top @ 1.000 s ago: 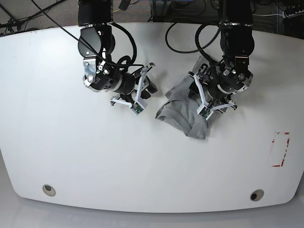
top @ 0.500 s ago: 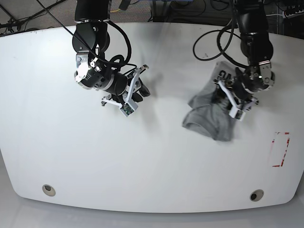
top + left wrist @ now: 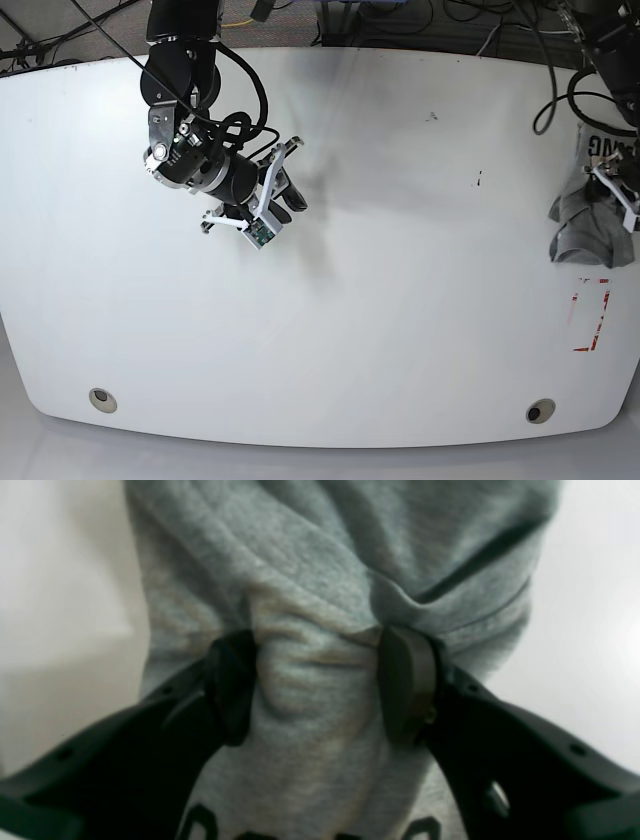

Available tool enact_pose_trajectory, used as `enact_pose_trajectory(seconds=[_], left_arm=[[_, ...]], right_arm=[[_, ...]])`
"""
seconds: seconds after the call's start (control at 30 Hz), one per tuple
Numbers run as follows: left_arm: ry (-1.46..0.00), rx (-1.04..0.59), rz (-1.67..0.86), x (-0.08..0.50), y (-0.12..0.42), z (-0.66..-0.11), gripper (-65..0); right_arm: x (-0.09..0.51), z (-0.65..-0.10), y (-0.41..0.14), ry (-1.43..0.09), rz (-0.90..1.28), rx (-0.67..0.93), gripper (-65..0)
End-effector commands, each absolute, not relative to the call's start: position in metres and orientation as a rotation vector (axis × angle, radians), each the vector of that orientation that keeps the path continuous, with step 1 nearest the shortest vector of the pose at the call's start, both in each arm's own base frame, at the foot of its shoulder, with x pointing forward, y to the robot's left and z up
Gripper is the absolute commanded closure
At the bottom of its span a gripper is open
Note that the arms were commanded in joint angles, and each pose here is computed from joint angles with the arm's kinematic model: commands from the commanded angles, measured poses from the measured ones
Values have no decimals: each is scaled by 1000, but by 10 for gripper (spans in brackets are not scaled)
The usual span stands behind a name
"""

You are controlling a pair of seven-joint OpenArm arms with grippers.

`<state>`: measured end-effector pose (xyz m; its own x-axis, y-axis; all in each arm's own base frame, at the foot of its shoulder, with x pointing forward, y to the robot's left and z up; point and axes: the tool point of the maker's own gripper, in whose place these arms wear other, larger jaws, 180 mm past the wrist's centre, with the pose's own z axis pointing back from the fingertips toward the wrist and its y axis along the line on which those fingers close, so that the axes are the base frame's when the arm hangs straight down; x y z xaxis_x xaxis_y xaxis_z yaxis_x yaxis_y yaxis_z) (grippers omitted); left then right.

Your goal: Fold the T-shirt properly

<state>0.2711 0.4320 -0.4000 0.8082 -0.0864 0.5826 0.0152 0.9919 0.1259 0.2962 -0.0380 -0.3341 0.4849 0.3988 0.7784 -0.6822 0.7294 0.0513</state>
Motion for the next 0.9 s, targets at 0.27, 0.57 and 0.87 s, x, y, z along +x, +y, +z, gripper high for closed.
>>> enact_pose_trajectory(seconds=[0.27,0.57,0.87], left_arm=[[-642,340,-45,263,502,-333,-339],[-866,424,-186,307,437,-270,-338],[-1259,274,-109,331,332,-266,-356]], right_arm=[[302,-318,-62,-892,644,331,-154],[311,-309,-110,-919,626,213,-154],[332,-317,-168,-1077,534,87,-159]])
